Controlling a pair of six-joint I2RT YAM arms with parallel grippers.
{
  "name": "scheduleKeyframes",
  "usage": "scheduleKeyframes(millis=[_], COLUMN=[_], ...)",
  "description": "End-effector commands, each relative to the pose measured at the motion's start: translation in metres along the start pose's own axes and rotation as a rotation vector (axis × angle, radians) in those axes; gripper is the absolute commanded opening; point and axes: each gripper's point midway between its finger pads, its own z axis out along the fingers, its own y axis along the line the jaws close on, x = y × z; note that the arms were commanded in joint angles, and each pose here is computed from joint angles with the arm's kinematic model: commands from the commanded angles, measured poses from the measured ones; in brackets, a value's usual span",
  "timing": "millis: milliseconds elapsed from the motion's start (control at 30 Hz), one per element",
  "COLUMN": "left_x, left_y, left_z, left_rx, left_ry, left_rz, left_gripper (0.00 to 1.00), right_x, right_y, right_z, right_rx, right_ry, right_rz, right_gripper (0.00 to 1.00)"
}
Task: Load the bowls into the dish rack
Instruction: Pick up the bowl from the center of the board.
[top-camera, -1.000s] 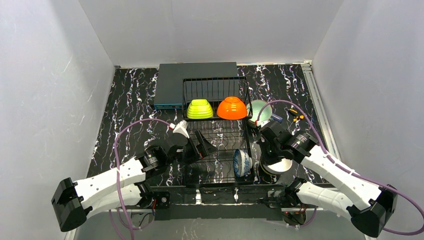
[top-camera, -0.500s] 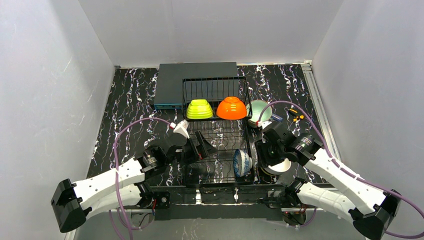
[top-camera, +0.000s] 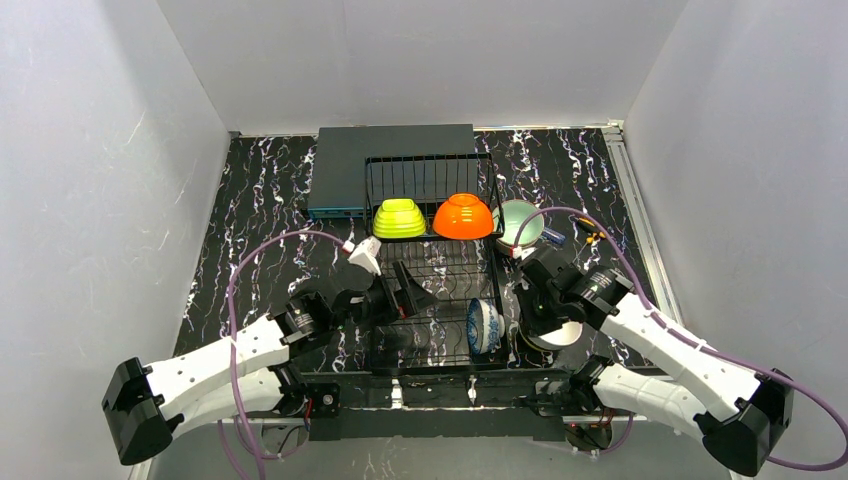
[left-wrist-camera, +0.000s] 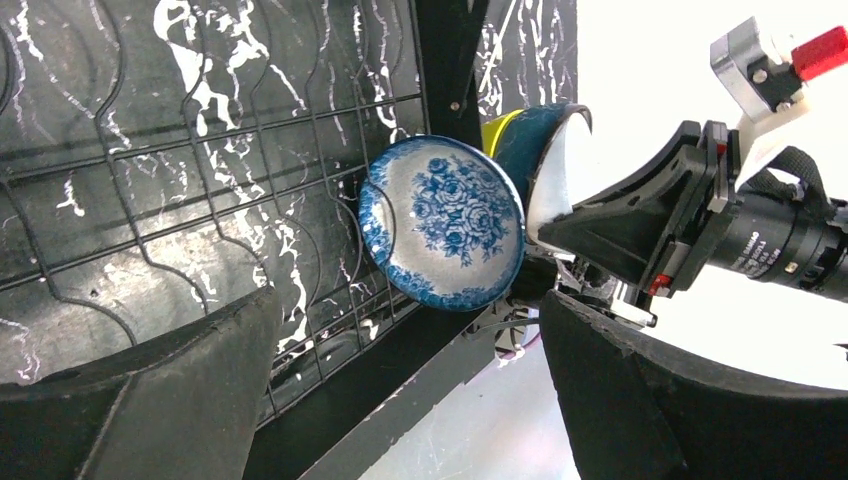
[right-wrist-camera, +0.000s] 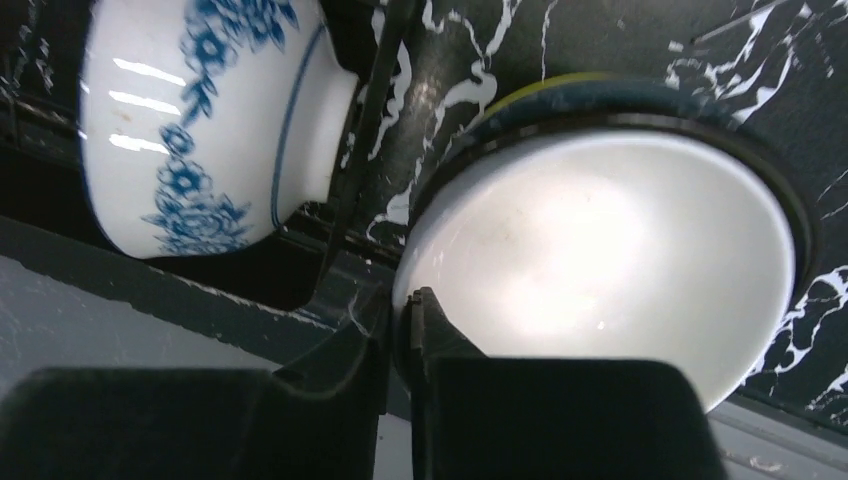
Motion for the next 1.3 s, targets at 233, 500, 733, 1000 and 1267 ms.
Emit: scheduleKeyframes(millis=[233,500,733,1000,1267], left_x=[-0.009,0.000,0.013,0.033,0.032], left_y=[-0.036,-0.038,-0.045,-0.063,-0.081], left_z=[-0.012,-0.024,-0.038,-0.061,-0.073], left_rx=[0.214,0.287,0.405,0.619,0.742], left_ry=[-0.040,-0.013,0.025,0.105,0.085], left_rz=[0.226,0.395,0.612,0.943,1.215], left_gripper=[0.98,0.97,0.98,0.98,0.98], right_x=[-0.033,-0.043,-0.043,-0.032,-0.025], right_y=[0.017,0.041,0.070,0.103,0.131], right_z=[-0.041,-0.068,-0.085,-0.093,-0.107], right_rx=[-0.079,-0.224,-0.401,-0.629,-0.837], right_ry=[-0.153,-0.220,-0.259,-0.233,-0.225], right_rz=[-0.022,-0.075,-0.160,-0.245,-0.287], right_gripper=[0.01,0.01,0.01,0.01,0.01])
